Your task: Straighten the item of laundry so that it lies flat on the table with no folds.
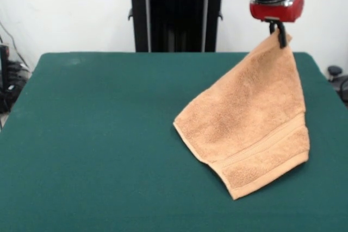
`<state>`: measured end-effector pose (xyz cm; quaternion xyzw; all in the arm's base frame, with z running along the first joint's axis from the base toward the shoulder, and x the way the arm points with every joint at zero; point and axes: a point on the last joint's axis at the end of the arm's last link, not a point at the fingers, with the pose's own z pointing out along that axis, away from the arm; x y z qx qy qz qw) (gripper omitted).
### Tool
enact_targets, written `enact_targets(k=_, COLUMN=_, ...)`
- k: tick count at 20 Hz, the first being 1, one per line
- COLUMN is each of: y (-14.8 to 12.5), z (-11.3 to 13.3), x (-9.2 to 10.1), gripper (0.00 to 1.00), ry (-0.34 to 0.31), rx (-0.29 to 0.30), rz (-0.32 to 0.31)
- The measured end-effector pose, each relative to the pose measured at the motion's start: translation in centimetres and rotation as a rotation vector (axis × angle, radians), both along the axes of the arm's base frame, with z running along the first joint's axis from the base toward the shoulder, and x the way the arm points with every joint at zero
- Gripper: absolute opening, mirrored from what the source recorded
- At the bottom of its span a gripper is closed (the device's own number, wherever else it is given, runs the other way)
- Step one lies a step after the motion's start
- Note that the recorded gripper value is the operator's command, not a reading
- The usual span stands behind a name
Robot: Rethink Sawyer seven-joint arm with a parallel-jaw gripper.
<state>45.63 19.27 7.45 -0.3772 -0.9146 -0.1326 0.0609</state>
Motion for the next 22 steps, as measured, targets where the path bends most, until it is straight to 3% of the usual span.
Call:
enact_targets(k=13, y=-0.2, z=1.0, x=-0.4, gripper=0.0, ry=-0.036, rx=-0.07, rz=0.016)
enact_targets(k=22, y=-0.9, z=1.1, x=-0.4, gripper=0.0, ry=-0.04, rx=-0.085, rz=0.005)
